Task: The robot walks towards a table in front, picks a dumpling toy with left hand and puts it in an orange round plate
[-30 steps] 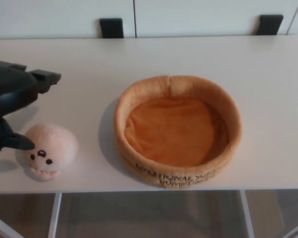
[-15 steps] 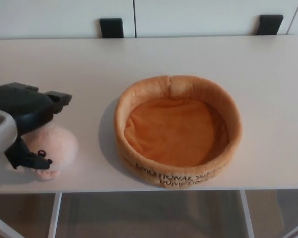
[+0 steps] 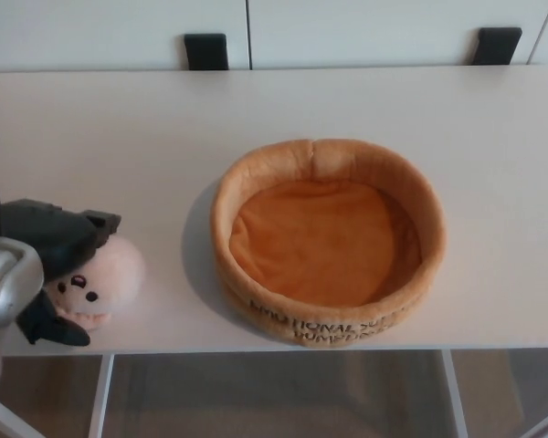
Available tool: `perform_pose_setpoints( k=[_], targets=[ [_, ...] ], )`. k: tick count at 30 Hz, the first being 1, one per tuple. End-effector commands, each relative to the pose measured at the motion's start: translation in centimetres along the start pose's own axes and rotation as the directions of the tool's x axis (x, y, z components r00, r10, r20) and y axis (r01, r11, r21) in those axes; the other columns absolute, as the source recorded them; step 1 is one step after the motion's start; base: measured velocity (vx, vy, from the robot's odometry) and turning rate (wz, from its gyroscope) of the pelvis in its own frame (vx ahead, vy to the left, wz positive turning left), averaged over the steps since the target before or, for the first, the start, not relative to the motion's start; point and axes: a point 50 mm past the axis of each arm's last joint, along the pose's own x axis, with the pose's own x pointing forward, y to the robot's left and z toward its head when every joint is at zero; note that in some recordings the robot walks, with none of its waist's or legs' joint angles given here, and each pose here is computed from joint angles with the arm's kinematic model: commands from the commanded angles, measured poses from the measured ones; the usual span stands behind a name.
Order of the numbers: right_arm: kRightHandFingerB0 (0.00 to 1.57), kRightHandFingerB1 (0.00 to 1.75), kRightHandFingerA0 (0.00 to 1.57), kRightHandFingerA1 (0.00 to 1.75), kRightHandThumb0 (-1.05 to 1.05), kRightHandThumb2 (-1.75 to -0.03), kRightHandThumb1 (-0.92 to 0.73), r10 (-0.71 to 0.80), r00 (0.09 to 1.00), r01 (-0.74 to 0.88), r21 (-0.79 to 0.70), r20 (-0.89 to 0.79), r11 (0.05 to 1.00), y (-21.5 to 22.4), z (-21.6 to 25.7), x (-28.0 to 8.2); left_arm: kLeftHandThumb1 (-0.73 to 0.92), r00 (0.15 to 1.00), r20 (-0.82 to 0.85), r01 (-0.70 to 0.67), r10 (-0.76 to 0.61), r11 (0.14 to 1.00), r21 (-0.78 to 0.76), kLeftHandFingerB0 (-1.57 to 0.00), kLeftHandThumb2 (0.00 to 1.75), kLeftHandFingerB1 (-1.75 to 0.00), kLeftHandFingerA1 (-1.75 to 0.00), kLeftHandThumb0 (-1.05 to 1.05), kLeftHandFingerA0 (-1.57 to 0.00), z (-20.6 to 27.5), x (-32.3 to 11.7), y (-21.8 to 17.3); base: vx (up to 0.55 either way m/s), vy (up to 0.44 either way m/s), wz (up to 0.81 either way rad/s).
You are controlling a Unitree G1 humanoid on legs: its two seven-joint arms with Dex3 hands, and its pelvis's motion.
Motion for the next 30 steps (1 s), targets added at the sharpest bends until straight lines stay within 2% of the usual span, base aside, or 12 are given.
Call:
perform_pose_setpoints(
  k=[1,2,11,12,13,14,17,18,19,20,23,30],
  targets=[
    [0.44,0.35,0.59,0.44,-0.34,-0.59,-0.65,0.0,1.0,0.0,0.015,-0.014,1.0,-0.2,-0.4,-0.1,0.38,1.0,-0.028,-0.011,0.012,0.999,0.035,0.0,0.74,-0.08,-0.15,-0.85,-0.02,-0.2,0.2,-0.7,0.0,0.0,0.0],
    [0.44,0.35,0.62,0.44,-0.34,-0.59,-0.66,-0.005,1.0,0.006,0.009,-0.007,1.0,-0.3,-0.2,-0.1,0.5,0.999,-0.026,-0.02,0.021,0.999,0.044,0.0,0.59,-0.14,-0.23,-0.85,0.0,0.0,0.4,-0.8,0.0,0.0,0.0],
    [0.44,0.35,0.61,0.44,-0.34,-0.59,-0.64,-0.004,1.0,0.005,0.014,-0.015,1.0,-0.2,-0.4,-0.1,0.38,0.996,-0.017,-0.083,0.084,0.995,0.052,0.0,0.68,-0.16,-0.22,-0.8,-0.03,0.6,0.6,-1.2,0.0,0.0,0.0],
    [0.44,0.35,0.63,0.45,-0.35,-0.59,-0.64,-0.005,1.0,0.005,0.01,-0.014,1.0,-0.2,-0.4,-0.1,0.4,0.993,-0.006,-0.119,0.119,0.992,0.05,-0.04,0.7,-0.2,-0.37,-0.74,-0.07,0.8,0.6,-1.4,0.0,0.0,0.0],
    [0.44,0.35,0.63,0.45,-0.35,-0.59,-0.64,-0.006,1.0,0.006,0.005,-0.012,1.0,-0.2,-0.3,-0.1,0.4,0.987,0.006,-0.163,0.163,0.986,0.046,-0.04,0.7,-0.2,-0.37,-0.74,-0.07,1.2,0.7,-1.7,0.0,0.0,0.0],
    [0.44,0.35,0.64,0.45,-0.34,-0.59,-0.64,-0.007,1.0,0.007,0.007,-0.012,1.0,-0.2,-0.3,-0.1,0.22,0.982,0.011,-0.187,0.186,0.981,0.047,0.0,0.84,-0.49,-0.46,-0.34,0.0,1.3,0.7,-1.8,0.0,0.0,0.0],
    [0.44,0.35,0.64,0.45,-0.34,-0.59,-0.64,-0.007,1.0,0.007,0.012,-0.012,1.0,-0.2,-0.3,-0.1,0.22,0.977,0.016,-0.213,0.212,0.976,0.049,0.0,0.84,-0.49,-0.46,-0.34,0.0,1.5,0.7,-2.0,0.0,0.0,0.0],
    [0.44,0.35,0.6,0.44,-0.36,-0.58,-0.64,-0.005,1.0,0.006,0.018,-0.005,1.0,-0.2,-0.3,-0.1,0.75,0.941,0.086,-0.328,0.328,0.944,-0.004,-0.63,0.65,-0.41,-1.43,-0.23,-0.85,1.6,1.1,-2.4,0.0,0.0,0.0],
    [0.44,0.35,0.6,0.44,-0.36,-0.58,-0.64,-0.005,1.0,0.005,0.021,-0.001,1.0,-0.2,-0.2,-0.1,0.75,0.918,0.111,-0.378,0.38,0.925,-0.035,-0.63,0.65,-0.41,-1.43,-0.23,-0.85,1.7,1.1,-2.6,0.0,0.0,0.0],
    [0.43,0.35,0.62,0.44,-0.38,-0.59,-0.64,-0.005,1.0,0.005,0.009,0.001,1.0,-0.2,-0.2,-0.1,0.71,0.89,0.131,-0.433,0.436,0.9,-0.056,-0.84,0.64,-0.5,-1.51,-0.25,-0.84,1.7,1.3,-2.9,0.0,0.0,0.0],
    [0.43,0.34,0.62,0.44,-0.38,-0.59,-0.65,-0.003,1.0,0.003,0.006,0.0,1.0,-0.2,-0.1,-0.1,0.63,0.864,0.141,-0.478,0.484,0.875,-0.071,-0.78,0.74,-0.57,-1.47,-0.37,-0.88,1.6,1.4,-3.2,0.0,0.0,0.0],
    [0.44,0.35,0.64,0.45,-0.4,-0.59,-0.64,-0.007,1.0,0.007,0.014,0.009,1.0,-0.4,0.1,0.0,0.62,0.832,0.146,-0.525,0.536,0.844,-0.109,-0.8,0.71,-0.58,-1.52,-0.37,-0.92,1.3,1.7,-3.6,0.0,0.0,0.0]
  ],
)
